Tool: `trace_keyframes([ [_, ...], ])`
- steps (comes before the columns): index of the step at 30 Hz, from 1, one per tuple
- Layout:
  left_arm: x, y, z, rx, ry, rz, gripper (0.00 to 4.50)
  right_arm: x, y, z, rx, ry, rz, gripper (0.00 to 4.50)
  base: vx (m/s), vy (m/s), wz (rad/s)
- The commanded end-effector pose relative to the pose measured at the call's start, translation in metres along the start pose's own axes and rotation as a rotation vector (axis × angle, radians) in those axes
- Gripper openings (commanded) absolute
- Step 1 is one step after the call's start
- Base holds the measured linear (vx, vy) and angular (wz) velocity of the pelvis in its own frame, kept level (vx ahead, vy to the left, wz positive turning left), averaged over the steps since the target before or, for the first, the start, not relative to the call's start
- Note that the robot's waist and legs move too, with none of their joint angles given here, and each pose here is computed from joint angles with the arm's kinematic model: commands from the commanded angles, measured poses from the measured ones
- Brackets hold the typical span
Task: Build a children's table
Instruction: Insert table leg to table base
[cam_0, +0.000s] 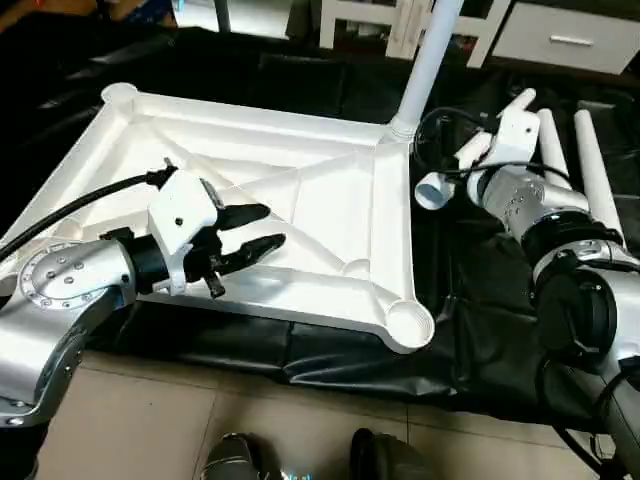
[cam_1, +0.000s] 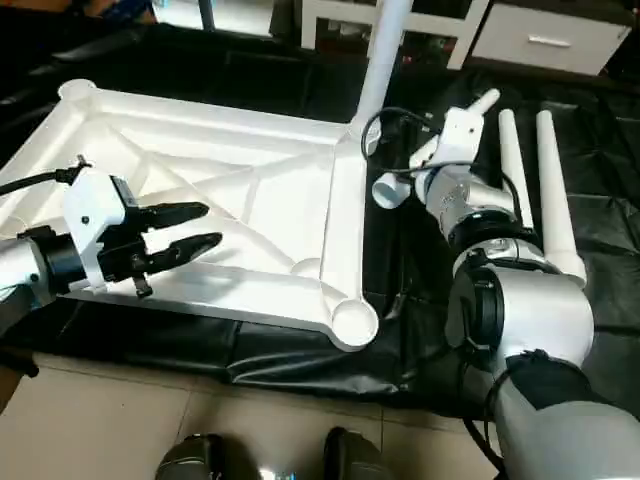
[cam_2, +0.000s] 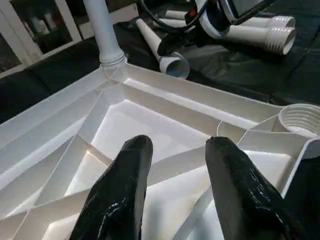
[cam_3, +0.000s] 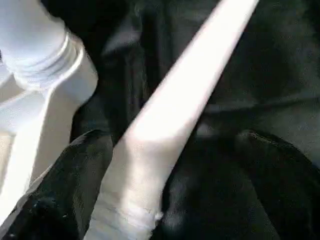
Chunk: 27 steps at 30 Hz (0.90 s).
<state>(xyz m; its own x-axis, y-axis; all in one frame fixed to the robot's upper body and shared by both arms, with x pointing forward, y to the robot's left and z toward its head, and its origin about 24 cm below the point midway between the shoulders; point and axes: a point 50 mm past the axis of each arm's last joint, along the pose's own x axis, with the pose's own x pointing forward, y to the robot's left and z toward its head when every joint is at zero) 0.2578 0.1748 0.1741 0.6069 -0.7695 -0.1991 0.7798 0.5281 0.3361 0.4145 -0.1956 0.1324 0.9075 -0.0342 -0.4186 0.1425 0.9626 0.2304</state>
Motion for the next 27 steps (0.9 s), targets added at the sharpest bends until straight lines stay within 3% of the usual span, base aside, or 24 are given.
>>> trace_keyframes([
  [1,-0.004,0.0,0.006,0.025,-0.005,-0.011,2.05,0.001,-0.005,-0.018,0.0,0.096,0.022,4.38,0.0,0.0,0.0],
  [8,-0.001,-0.002,0.007,0.024,-0.011,-0.048,2.05,-0.001,-0.019,-0.031,-0.009,0.188,0.004,4.38,0.0,0.0,0.0],
  [14,0.003,-0.012,0.01,0.026,-0.016,-0.154,2.05,-0.005,-0.037,-0.038,0.098,0.257,-0.048,4.38,0.0,0.0,0.0],
  [15,0.004,-0.013,0.01,0.028,-0.019,-0.162,2.07,-0.005,-0.039,-0.038,0.117,0.258,-0.054,4.13,0.0,0.0,0.0],
  [18,0.004,-0.024,0.015,-0.006,-0.031,-0.262,2.07,-0.008,-0.051,-0.037,0.182,0.256,-0.078,3.99,0.0,0.0,0.0],
  [27,0.013,-0.042,0.016,-0.079,-0.08,-0.369,2.07,-0.008,-0.051,-0.032,0.241,0.242,-0.061,3.12,0.0,0.0,0.0],
])
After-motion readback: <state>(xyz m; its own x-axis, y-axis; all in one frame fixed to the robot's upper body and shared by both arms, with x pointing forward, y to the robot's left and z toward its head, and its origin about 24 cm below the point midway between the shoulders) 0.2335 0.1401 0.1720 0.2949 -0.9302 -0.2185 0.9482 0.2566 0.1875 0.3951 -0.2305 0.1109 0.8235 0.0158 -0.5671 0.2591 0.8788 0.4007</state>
